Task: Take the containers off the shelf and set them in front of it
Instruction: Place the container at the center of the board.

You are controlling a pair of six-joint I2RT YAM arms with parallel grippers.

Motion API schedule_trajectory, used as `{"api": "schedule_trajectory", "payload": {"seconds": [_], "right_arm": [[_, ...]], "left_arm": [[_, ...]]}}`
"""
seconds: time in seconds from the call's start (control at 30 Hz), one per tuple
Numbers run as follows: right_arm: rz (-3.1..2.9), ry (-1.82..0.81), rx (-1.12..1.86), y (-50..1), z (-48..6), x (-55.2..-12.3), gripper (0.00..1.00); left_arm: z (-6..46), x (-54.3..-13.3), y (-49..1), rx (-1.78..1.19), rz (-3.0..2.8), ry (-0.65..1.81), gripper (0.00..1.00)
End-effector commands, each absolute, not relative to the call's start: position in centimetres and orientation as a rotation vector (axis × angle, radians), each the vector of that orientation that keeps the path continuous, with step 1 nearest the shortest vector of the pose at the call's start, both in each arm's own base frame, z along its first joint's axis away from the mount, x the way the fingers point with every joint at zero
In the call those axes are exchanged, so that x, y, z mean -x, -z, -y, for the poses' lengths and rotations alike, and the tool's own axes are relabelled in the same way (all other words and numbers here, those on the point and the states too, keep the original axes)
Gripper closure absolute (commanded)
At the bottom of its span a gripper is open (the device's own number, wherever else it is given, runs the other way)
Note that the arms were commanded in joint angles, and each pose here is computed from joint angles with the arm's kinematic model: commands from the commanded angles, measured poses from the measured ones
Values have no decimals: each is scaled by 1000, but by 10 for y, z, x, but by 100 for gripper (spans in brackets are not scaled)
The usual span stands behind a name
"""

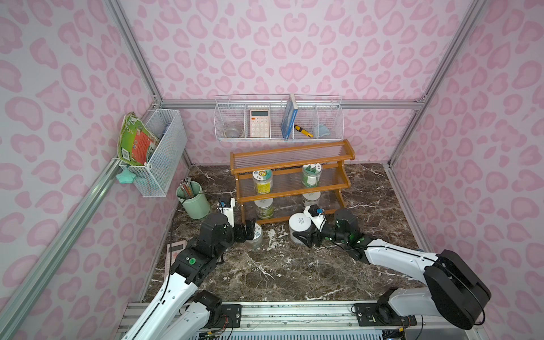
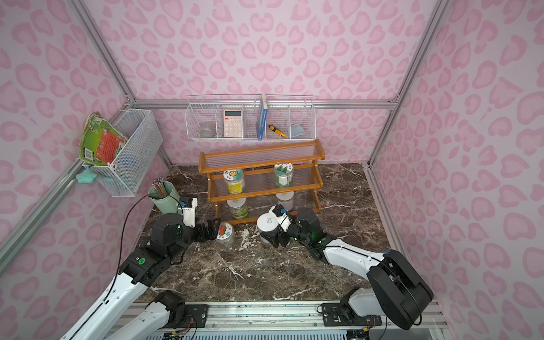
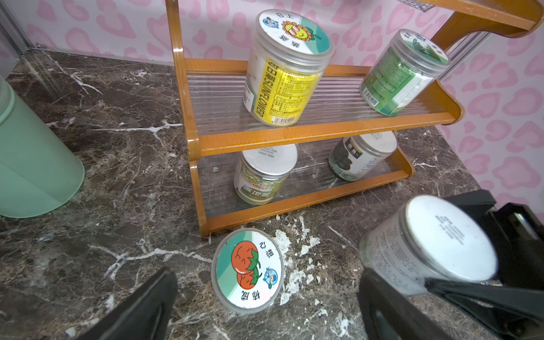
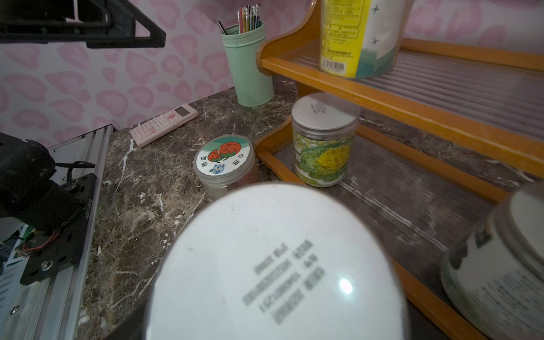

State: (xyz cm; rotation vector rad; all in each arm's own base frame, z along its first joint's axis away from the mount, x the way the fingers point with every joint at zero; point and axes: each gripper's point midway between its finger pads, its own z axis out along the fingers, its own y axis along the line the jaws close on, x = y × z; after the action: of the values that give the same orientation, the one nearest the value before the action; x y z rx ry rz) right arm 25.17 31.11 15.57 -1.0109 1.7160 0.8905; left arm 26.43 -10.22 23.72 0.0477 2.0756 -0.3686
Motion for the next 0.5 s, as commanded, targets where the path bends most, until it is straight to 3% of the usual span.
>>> {"api": "schedule_trajectory", "payload": {"seconds": [0.0, 0.47], "right_arm": [[-1636, -895, 989, -166, -318, -255, 27], [-1670, -890, 1042, -128, -333, -261, 28]], "left_arm": [[99, -264, -242, -33, -2062, 362, 1], [98, -265, -241, -24, -2059, 357, 1]]}}
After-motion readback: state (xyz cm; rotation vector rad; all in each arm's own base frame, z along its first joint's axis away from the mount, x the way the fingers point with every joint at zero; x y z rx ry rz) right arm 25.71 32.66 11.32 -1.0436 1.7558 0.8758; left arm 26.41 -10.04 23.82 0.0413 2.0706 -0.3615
